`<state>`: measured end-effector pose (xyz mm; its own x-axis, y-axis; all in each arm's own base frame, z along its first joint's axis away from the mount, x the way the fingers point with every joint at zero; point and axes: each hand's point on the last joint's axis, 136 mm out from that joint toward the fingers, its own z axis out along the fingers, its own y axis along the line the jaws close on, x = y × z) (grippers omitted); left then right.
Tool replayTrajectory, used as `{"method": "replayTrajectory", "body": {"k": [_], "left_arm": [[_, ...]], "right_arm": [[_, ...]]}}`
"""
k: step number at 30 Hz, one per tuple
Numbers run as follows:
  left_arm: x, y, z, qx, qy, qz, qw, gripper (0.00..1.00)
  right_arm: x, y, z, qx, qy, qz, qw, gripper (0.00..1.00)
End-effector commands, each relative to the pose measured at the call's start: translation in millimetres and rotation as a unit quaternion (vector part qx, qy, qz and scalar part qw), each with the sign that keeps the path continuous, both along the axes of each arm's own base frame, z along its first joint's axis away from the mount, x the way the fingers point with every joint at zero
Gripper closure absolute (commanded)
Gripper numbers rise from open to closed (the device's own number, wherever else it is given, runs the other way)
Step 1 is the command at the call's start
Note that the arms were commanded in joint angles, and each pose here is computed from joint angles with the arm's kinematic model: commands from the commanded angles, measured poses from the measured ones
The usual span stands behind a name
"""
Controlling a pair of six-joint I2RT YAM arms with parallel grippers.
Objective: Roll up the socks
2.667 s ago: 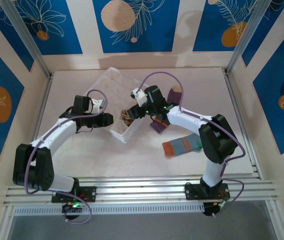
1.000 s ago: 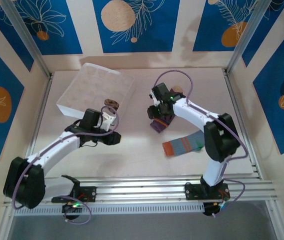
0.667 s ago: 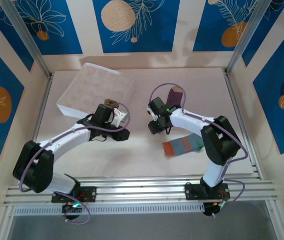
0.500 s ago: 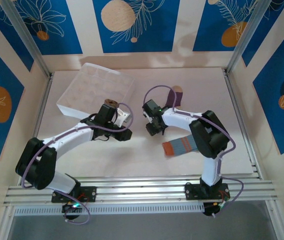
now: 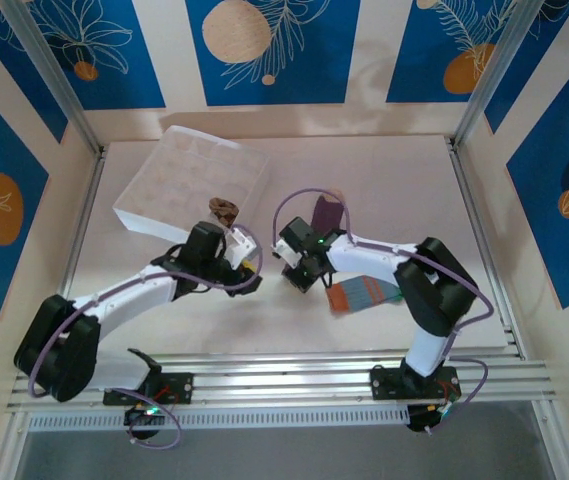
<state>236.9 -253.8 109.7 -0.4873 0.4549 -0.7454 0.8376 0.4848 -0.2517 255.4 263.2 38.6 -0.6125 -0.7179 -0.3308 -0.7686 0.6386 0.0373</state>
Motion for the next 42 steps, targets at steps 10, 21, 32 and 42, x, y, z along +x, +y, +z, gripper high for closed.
{"method": "replayTrajectory", "body": {"k": [10,21,32,42], "left_arm": [[-49,-27,15,-0.076,-0.23,-0.193,0.951,0.53],[-51,-46,-8,-0.065,-0.219,-0.239,0.944,0.49],[-50,-56,-19,-0.06,-0.207,-0.259,0.941,0.61],[-58,-58,-28,-0.069,-0.172,-0.265,0.946,1.0]], "right_arm": [[-68,21,37,0.145,0.12,0.085,0.978,0.88],[-79,29,32,0.155,0.161,0.102,0.969,0.85],[-82,31,25,0.152,0.177,0.105,0.967,0.85],[-83,33,29,0.178,0.183,0.096,0.962,0.84]]}}
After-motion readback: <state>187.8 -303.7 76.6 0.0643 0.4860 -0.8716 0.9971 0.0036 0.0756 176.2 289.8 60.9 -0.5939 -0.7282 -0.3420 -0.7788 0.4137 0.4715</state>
